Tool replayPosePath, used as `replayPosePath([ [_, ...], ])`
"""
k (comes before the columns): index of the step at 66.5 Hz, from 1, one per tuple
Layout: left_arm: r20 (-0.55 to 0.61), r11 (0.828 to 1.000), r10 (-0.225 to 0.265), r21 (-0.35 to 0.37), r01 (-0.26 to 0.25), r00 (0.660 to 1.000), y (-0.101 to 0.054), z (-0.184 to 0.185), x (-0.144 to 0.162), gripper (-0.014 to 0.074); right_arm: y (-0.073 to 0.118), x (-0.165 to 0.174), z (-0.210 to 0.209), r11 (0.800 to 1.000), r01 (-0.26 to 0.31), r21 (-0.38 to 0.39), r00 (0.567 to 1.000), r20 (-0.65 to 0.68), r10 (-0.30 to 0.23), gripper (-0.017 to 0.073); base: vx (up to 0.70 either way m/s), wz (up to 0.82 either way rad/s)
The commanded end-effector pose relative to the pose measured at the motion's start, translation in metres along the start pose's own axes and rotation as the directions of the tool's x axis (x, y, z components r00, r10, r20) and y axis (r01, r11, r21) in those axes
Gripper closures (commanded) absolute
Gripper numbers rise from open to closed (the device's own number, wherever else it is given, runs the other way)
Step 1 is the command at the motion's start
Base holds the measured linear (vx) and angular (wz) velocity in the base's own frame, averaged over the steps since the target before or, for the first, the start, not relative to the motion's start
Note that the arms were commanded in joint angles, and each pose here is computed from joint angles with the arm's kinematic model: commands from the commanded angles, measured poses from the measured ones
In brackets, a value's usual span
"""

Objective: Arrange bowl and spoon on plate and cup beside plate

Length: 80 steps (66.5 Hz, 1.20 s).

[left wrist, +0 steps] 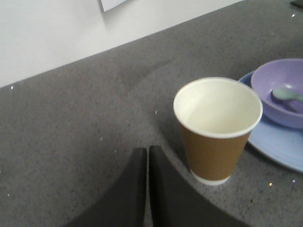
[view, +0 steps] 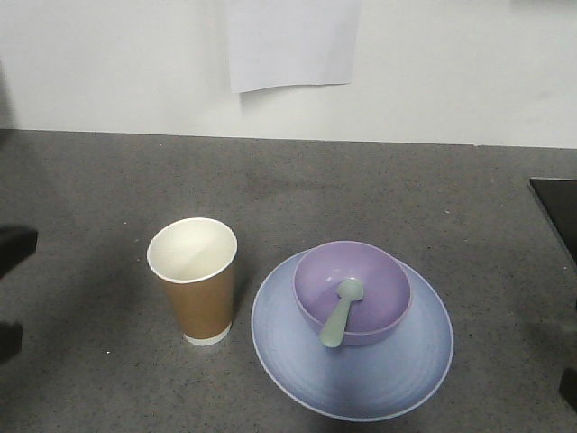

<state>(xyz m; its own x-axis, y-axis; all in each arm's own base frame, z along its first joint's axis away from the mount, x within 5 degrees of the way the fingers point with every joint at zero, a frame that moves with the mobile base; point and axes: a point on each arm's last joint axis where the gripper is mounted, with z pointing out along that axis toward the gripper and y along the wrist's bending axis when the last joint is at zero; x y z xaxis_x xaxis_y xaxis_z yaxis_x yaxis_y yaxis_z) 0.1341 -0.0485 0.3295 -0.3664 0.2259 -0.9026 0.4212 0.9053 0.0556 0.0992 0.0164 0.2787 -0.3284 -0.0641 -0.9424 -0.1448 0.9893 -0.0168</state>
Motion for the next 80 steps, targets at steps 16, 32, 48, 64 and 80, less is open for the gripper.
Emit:
replayPosePath([
  [16,0.222,0.997,-0.011,-0.075,0.028,0.975,-0.002,-0.018,0.038,0.0601,0.003,0.013,0.009,0.999,0.027,-0.024,0.999,0.042,-0.026,0.0564,0.0,0.0],
  [32,0.248,0.996,-0.007,-0.079,0.028,0.969,-0.002,-0.023,0.037,0.0601,0.003,0.013,0.009,0.999,0.027,-0.023,0.999,0.041,-0.026,0.0562,0.0,0.0],
  [48,0.248,0.996,-0.007,-0.079,0.028,0.969,-0.002,-0.023,0.037,0.0601,0.003,0.013,0.009,0.999,0.027,-0.023,0.999,0.041,-0.026,0.0562,0.0,0.0],
  [64,0.259,0.996,-0.003,-0.085,0.026,0.966,-0.002,-0.023,0.036,0.0601,0.003,0.013,0.009,0.999,0.027,-0.023,0.999,0.041,-0.026,0.0562,0.0,0.0],
  [80,0.243,0.996,0.0,-0.082,0.02,0.97,-0.002,-0.022,0.038,0.0601,0.003,0.013,0.009,0.999,0.027,-0.023,0.999,0.04,-0.026,0.0562,0.0,0.0],
])
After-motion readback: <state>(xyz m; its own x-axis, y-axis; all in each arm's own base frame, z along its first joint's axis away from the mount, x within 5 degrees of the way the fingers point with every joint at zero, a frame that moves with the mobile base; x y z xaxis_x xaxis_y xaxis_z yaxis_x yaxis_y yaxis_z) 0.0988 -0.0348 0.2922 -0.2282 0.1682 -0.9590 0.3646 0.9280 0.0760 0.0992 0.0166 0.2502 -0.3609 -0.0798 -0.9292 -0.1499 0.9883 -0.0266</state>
